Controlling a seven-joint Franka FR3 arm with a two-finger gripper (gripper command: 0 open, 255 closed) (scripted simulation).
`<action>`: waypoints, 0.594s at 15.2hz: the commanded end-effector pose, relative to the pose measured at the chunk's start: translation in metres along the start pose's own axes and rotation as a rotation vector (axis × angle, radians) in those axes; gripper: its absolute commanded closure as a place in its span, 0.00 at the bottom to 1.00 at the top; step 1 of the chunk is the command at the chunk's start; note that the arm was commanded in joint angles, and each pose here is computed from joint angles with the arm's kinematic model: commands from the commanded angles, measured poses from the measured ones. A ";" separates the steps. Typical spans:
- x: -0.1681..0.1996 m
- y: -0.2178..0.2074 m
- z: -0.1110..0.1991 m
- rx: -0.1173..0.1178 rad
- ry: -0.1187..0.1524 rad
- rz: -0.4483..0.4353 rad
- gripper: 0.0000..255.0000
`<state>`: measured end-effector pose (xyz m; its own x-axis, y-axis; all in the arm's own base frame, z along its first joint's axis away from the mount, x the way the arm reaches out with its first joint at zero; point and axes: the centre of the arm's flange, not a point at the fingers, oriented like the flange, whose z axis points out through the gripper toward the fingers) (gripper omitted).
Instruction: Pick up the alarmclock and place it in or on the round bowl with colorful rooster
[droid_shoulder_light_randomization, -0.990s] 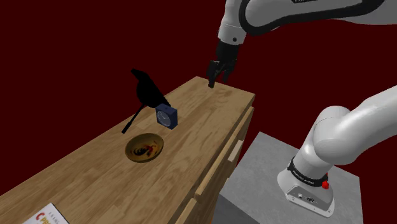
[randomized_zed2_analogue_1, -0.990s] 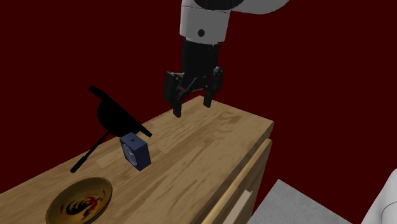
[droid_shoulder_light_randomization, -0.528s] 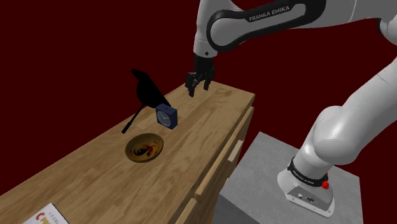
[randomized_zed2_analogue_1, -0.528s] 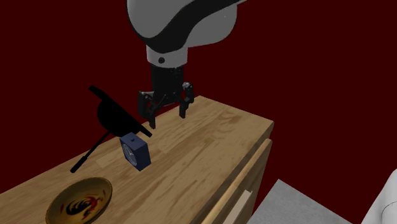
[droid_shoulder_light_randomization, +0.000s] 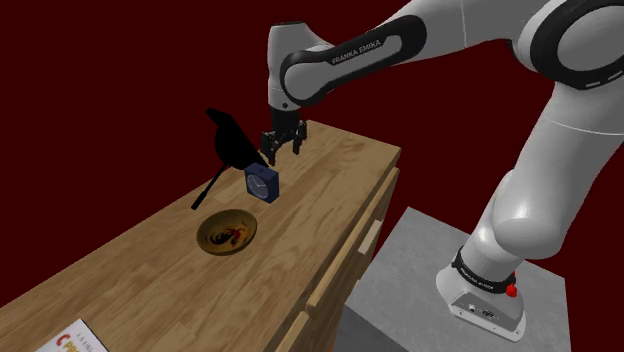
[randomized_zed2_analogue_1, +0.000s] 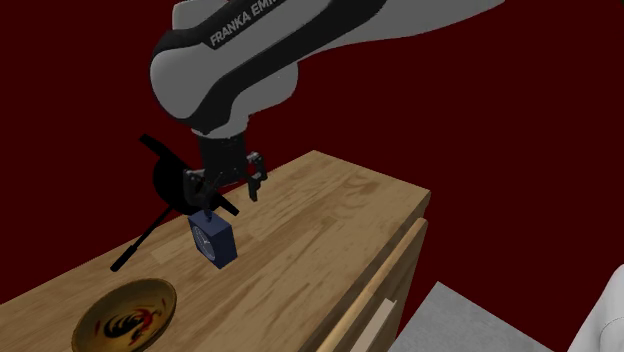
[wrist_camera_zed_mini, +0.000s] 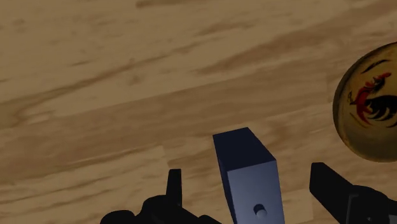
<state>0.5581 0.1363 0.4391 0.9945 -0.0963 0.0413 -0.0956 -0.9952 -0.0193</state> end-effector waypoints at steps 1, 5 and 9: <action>0.022 -0.012 0.019 -0.008 -0.009 0.002 0.00; 0.060 -0.032 0.054 -0.023 -0.028 0.005 0.00; 0.063 -0.033 0.073 -0.025 -0.029 0.006 0.00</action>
<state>0.6271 0.1644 0.3753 0.9948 -0.1015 0.0120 -0.1016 -0.9948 0.0049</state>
